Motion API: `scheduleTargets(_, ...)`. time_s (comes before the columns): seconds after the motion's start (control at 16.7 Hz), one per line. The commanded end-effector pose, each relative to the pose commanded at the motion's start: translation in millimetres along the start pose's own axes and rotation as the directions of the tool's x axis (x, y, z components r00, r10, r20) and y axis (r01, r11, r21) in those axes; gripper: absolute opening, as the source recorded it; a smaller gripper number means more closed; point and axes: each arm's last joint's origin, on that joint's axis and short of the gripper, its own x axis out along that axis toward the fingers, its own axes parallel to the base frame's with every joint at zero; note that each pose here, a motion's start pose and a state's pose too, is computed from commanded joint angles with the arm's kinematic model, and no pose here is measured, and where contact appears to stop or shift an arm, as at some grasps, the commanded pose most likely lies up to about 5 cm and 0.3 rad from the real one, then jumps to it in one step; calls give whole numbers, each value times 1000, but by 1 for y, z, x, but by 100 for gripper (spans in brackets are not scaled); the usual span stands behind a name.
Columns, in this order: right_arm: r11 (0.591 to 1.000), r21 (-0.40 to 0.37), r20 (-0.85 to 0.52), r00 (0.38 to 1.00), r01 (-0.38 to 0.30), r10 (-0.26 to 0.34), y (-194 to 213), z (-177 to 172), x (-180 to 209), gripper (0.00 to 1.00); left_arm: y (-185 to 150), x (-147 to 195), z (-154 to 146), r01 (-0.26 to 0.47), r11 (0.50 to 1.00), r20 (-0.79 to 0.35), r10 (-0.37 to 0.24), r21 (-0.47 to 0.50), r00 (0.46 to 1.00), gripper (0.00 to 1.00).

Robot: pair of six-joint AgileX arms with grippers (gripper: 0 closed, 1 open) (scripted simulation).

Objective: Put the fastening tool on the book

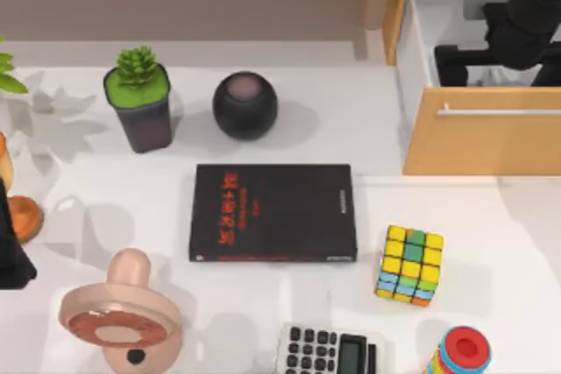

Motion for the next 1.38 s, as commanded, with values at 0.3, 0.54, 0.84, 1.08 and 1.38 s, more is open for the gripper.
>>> scheduleTargets(0.3,1000,0,0,1000,0,0,0,0,0,62,0,0,0,0,1000,0,0,0,1000,100)
scheduleTargets(0.54,1000,0,0,1000,0,0,0,0,0,32,0,0,0,0,1000,0,0,0,1000,100)
scheduleTargets(0.84,1000,0,0,1000,0,0,0,0,0,0,0,0,0,0,1000,0,0,0,1000,100)
scheduleTargets(1.08,1000,0,0,1000,0,0,0,0,0,0,0,0,0,0,1000,0,0,0,1000,100)
scheduleTargets(1.38,1000,2,1,1000,0,0,0,0,0,0,0,0,0,0,1000,0,0,0,1000,100)
